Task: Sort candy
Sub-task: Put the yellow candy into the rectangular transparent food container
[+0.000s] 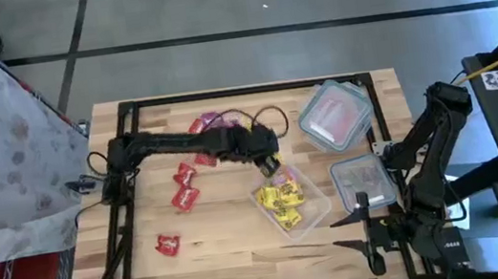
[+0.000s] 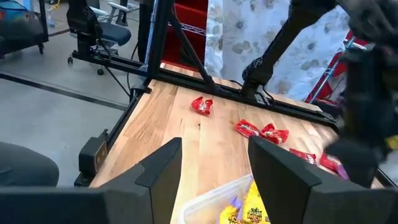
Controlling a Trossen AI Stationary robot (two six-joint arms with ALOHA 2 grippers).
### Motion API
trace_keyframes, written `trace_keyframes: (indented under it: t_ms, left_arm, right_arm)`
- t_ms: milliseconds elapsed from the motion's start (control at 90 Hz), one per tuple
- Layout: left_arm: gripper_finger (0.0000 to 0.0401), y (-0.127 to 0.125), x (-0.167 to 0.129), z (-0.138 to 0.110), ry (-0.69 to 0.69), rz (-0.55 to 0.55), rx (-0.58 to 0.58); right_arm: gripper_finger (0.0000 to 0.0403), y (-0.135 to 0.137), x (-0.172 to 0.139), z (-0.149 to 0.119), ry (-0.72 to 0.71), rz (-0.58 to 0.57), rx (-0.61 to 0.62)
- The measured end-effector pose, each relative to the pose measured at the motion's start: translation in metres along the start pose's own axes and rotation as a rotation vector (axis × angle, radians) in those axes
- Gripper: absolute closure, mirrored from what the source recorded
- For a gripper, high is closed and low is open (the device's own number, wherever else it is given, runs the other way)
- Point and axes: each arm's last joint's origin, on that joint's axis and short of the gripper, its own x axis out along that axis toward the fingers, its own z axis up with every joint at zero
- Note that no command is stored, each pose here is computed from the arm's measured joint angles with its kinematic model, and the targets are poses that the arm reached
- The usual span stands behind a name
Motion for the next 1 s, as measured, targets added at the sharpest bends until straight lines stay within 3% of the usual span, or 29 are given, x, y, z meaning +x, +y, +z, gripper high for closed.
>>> trace_keyframes:
  t_ms: [144, 333, 600, 711, 844, 933, 1000]
  left_arm:
    - [0.0294, 0.032, 0.040, 0.012, 0.071, 0.042, 0.014]
    - [0.0252, 0.062, 0.087, 0.014, 0.189, 0.016, 0.032]
    - [0.0221, 0.070, 0.117, 0.007, 0.261, -0.005, 0.006]
    - [0.0249, 0.060, 0.122, 0.001, 0.267, -0.001, 0.028]
    - [0.0321, 0.042, 0.117, -0.006, 0.249, 0.024, 0.077]
    - [0.0376, 0.030, 0.104, -0.009, 0.235, 0.030, 0.110]
    - [0.0392, 0.022, 0.090, -0.009, 0.205, 0.027, 0.130]
  right_arm:
    - [0.0231, 0.000, 0.000, 0.000, 0.000, 0.000, 0.002]
    - [0.0231, 0.000, 0.000, 0.000, 0.000, 0.000, 0.003]
    - [0.0231, 0.000, 0.000, 0.000, 0.000, 0.000, 0.004]
    - [0.0231, 0.000, 0.000, 0.000, 0.000, 0.000, 0.004]
    - [0.0231, 0.000, 0.000, 0.000, 0.000, 0.000, 0.004]
    - [0.0231, 0.000, 0.000, 0.000, 0.000, 0.000, 0.004]
    - [0.0231, 0.000, 0.000, 0.000, 0.000, 0.000, 0.005]
